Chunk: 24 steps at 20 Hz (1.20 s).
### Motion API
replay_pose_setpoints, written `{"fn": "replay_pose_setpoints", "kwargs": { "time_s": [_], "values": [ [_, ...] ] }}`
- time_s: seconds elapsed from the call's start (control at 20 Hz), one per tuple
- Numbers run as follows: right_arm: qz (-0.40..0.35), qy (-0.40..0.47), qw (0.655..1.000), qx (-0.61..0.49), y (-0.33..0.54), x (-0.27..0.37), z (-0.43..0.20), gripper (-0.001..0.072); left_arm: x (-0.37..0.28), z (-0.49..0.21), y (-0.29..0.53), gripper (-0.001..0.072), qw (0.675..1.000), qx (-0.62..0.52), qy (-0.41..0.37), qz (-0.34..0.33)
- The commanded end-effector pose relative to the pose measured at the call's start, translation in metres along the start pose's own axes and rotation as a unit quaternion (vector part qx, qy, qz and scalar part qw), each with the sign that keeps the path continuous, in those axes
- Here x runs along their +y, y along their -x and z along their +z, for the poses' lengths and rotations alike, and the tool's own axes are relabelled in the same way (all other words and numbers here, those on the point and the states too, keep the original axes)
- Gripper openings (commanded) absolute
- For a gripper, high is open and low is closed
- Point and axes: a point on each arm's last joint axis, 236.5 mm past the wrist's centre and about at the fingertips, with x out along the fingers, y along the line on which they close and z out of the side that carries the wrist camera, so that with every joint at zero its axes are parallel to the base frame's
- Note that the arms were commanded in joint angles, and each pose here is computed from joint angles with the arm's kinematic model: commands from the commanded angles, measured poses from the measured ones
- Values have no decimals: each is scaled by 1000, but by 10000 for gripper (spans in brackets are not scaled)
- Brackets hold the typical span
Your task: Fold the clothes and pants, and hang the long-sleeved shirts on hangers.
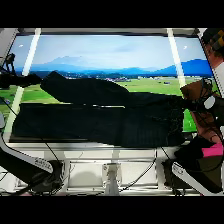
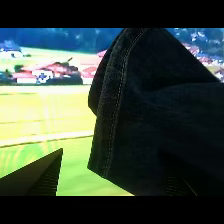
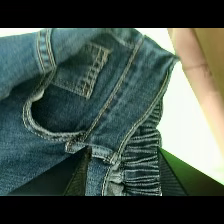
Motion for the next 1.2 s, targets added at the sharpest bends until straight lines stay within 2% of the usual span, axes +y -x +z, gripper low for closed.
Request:
{"fn": "replay_pose_setpoints", "kwargs": {
  "time_s": [0.0,0.2,0.35,0.4,0.55,0.75,0.95,1.05,1.15],
  "values": [
    [-1,10,1000,-10,-1,0,5,454,3,-12,-21,651,999,16,-37,-6],
    [-1,10,1000,-10,-1,0,5,454,14,-13,-33,649,997,9,-70,5],
    [-1,10,1000,-10,-1,0,5,453,10,-18,-40,620,995,18,-93,-3],
    [-1,9,1000,-10,-1,0,5,453,7,-19,-44,553,995,21,-96,-6],
    [1,6,1000,-9,-1,0,5,452,-11,-22,-56,36,993,31,-108,-19],
    [1,6,1000,-9,-1,0,5,452,-57,-15,-36,32,991,43,-107,-65],
    [-3,13,1000,-10,-1,-1,5,452,-122,46,73,33,980,-72,-60,-175],
    [-3,14,1000,-10,-1,-1,5,452,-132,77,139,33,971,-145,-16,-189],
    [-3,15,1000,-10,-1,-2,5,452,-133,90,194,32,967,-185,21,-174]
  ]
}}
